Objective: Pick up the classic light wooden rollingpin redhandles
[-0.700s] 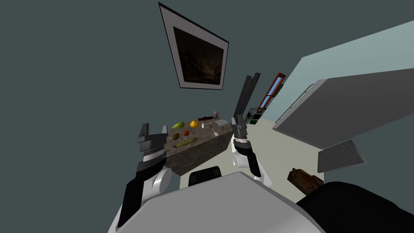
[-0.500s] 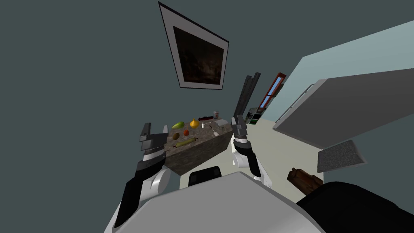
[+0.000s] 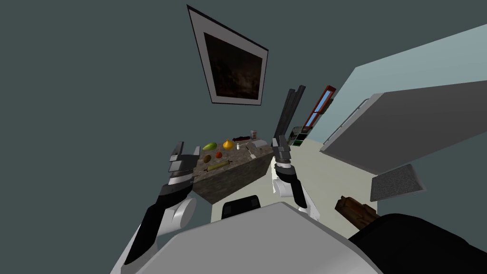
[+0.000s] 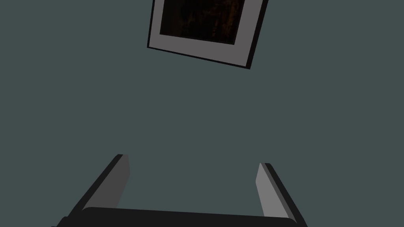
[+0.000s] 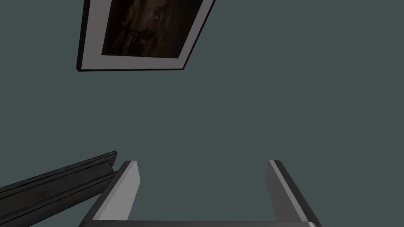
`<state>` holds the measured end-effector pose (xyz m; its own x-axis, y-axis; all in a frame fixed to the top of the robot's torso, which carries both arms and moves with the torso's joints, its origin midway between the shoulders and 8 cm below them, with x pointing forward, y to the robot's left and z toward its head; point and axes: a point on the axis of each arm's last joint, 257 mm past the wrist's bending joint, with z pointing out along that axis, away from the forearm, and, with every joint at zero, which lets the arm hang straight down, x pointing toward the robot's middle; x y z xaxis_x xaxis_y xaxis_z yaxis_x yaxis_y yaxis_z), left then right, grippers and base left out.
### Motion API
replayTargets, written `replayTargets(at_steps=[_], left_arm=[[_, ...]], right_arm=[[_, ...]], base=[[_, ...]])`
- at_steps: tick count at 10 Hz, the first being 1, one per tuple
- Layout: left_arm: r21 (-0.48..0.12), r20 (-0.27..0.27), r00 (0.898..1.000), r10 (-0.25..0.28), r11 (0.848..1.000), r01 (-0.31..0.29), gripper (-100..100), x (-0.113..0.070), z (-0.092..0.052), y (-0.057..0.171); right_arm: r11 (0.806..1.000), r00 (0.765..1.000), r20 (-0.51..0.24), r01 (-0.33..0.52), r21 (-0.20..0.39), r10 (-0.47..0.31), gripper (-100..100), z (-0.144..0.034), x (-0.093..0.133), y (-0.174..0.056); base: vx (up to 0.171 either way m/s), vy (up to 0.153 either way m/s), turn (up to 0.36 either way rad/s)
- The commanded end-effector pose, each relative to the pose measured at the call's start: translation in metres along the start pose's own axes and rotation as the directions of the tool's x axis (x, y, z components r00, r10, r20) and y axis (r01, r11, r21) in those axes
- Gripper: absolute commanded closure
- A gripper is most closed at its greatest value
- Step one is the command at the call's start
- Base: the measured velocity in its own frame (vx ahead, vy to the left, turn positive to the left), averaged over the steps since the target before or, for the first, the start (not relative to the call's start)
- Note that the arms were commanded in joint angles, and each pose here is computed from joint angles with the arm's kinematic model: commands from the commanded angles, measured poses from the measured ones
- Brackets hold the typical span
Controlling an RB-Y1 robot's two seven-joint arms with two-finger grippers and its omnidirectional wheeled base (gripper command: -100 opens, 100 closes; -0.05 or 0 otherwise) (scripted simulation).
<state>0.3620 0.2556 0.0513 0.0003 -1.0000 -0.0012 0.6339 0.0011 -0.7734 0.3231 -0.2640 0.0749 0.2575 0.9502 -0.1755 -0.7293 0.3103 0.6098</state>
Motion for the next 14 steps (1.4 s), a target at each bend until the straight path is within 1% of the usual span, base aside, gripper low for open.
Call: replayTargets(at_steps=[1, 4, 5, 6, 7, 8, 9, 10, 11, 12, 13, 14], left_arm=[[-0.034, -0.013, 1.000, 0.007, 0.999, -0.007, -100, -0.001, 0.004, 0.007], [-0.079, -0.024, 1.000, 0.015, 0.997, -0.017, -100, -0.005, 0.011, 0.014], [-0.089, -0.024, 1.000, 0.015, 0.996, -0.017, -100, -0.005, 0.011, 0.017], [-0.107, -0.026, 0.999, 0.018, 0.994, -0.021, -100, -0.007, 0.015, 0.019], [-0.118, -0.025, 1.000, 0.018, 0.993, -0.021, -100, -0.008, 0.015, 0.022], [-0.134, -0.025, 0.999, 0.021, 0.991, -0.024, -100, -0.011, 0.019, 0.024], [-0.150, -0.023, 1.000, 0.021, 0.988, -0.024, -100, -0.011, 0.018, 0.028], [-0.161, -0.021, 1.000, 0.023, 0.987, -0.026, -100, -0.015, 0.022, 0.028], [-0.183, -0.019, 1.000, 0.023, 0.983, -0.026, -100, -0.015, 0.021, 0.034], [-0.190, -0.014, 1.000, 0.025, 0.981, -0.027, -100, -0.019, 0.025, 0.033], [-0.216, -0.012, 1.000, 0.025, 0.976, -0.027, -100, -0.020, 0.024, 0.040], [-0.220, -0.005, 1.000, 0.026, 0.975, -0.027, -100, -0.024, 0.028, 0.038]], right_arm=[[1.000, 1.000, 0.000, 0.000, 0.000, 0.000, 0, 0.000, 0.000, 0.000], [1.000, 1.000, 0.000, 0.000, 0.000, 0.000, 0, 0.000, 0.000, 0.000], [1.000, 1.000, 0.000, 0.000, 0.000, 0.000, 0, 0.000, 0.000, 0.000], [1.000, 1.000, 0.000, 0.000, 0.000, 0.000, 0, 0.000, 0.000, 0.000], [1.000, 1.000, 0.000, 0.000, 0.000, 0.000, 0, 0.000, 0.000, 0.000], [1.000, 1.000, 0.000, 0.000, 0.000, 0.000, 0, 0.000, 0.000, 0.000], [1.000, 1.000, 0.000, 0.000, 0.000, 0.000, 0, 0.000, 0.000, 0.000], [1.000, 1.000, 0.000, 0.000, 0.000, 0.000, 0, 0.000, 0.000, 0.000], [1.000, 1.000, 0.000, 0.000, 0.000, 0.000, 0, 0.000, 0.000, 0.000], [1.000, 1.000, 0.000, 0.000, 0.000, 0.000, 0, 0.000, 0.000, 0.000], [1.000, 1.000, 0.000, 0.000, 0.000, 0.000, 0, 0.000, 0.000, 0.000], [1.000, 1.000, 0.000, 0.000, 0.000, 0.000, 0, 0.000, 0.000, 0.000]], base=[[-0.033, -0.014, 0.000], [-0.042, -0.022, -0.001], [-0.035, -0.016, 0.000], [-0.043, -0.017, -0.004], [-0.040, -0.013, -0.001], [-0.042, -0.015, -0.006], [-0.036, -0.019, -0.004], [-0.041, -0.021, -0.007], [-0.033, -0.018, -0.006], [-0.038, -0.024, -0.016], [-0.036, -0.016, -0.007], [-0.043, -0.018, -0.022]])
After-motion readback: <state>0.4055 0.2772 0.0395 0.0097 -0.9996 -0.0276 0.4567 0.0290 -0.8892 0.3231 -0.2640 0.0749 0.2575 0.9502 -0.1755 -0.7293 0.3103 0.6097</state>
